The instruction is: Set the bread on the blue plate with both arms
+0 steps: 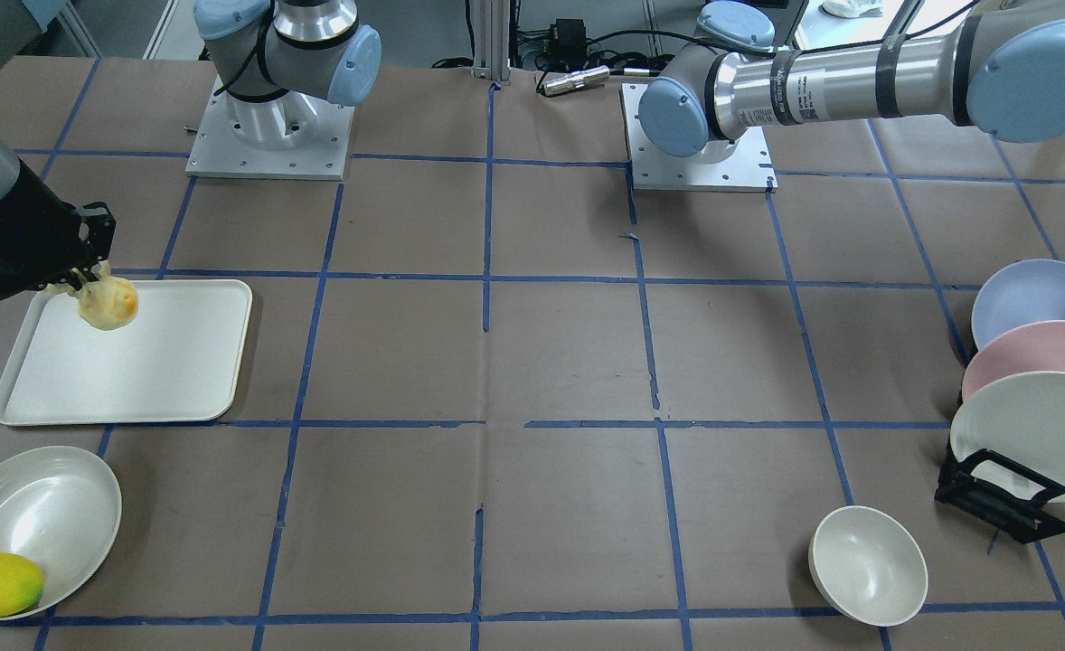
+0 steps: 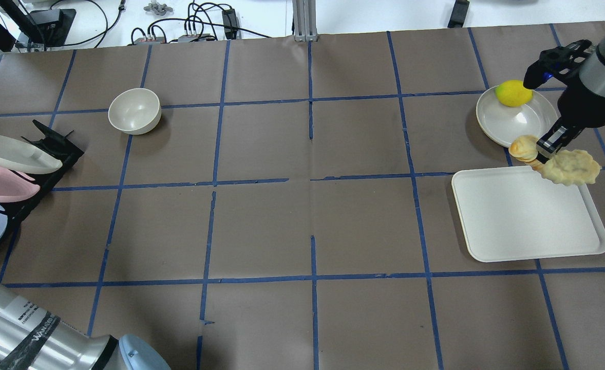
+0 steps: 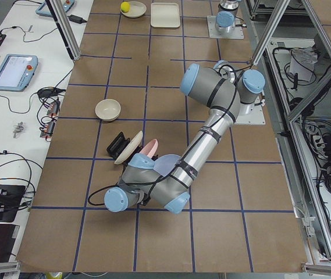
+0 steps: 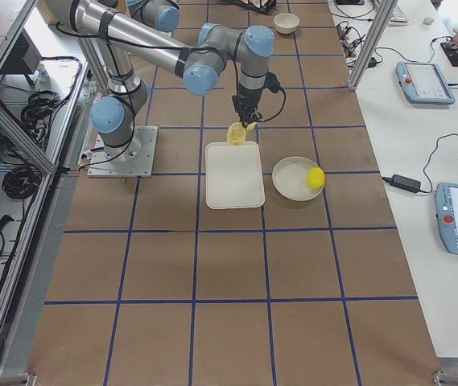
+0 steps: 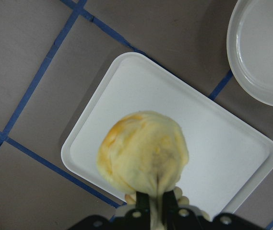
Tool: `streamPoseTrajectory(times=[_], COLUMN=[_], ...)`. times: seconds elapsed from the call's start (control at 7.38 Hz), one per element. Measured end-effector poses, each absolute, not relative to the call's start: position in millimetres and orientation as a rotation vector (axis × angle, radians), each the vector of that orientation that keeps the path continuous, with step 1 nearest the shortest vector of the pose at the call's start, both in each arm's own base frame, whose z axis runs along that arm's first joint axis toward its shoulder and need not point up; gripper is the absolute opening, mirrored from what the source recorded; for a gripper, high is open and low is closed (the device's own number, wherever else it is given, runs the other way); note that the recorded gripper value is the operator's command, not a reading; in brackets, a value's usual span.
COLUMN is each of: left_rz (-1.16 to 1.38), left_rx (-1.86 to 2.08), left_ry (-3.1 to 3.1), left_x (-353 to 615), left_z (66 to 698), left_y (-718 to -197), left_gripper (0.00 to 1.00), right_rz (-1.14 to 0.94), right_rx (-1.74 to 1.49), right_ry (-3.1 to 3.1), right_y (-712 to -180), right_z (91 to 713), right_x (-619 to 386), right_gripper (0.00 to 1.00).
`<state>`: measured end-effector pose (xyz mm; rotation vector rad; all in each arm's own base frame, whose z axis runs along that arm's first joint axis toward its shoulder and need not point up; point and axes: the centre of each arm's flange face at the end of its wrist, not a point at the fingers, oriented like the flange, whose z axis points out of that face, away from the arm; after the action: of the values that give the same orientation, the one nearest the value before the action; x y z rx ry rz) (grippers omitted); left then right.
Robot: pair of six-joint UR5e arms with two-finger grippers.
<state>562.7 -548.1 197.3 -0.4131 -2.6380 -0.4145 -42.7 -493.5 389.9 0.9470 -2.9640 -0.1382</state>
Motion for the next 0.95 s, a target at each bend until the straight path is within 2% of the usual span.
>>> streamPoseTrajectory(times=[0.14, 0.41, 0.54, 0.68, 0.95], left_rz=[-0.418, -0.423, -0.424, -0.425, -0.453], left_rx=[-0.416, -0.425, -0.425, -0.422, -0.428], left_ry=[-2.635, -2.631, -2.63, -2.629, -2.627], left_x=[563.1, 563.8, 564.9, 566.2, 567.8], left_z=[194.5, 191.6, 190.6, 189.5, 188.3], left_y=[-548.1, -548.0, -547.0, -545.5, -542.3], left_gripper=[0.45, 0.46, 0.43, 0.33, 0.24], right_rz=[-0.114, -0.005, 0.013, 0.025, 0.011], right_rx=[0.94, 0.908, 0.871, 0.803, 0.75], right_ry=[-2.949, -2.928, -2.961, -3.024, -3.072], right_y=[-493.2, -487.7, -477.5, -469.2, -464.2], right_z=[407.4, 474.5, 505.8, 523.7, 530.2], right_x=[-42.2, -38.7, -31.9, -20.1, 3.1], right_gripper=[0.13, 0.13, 0.14, 0.14, 0.16])
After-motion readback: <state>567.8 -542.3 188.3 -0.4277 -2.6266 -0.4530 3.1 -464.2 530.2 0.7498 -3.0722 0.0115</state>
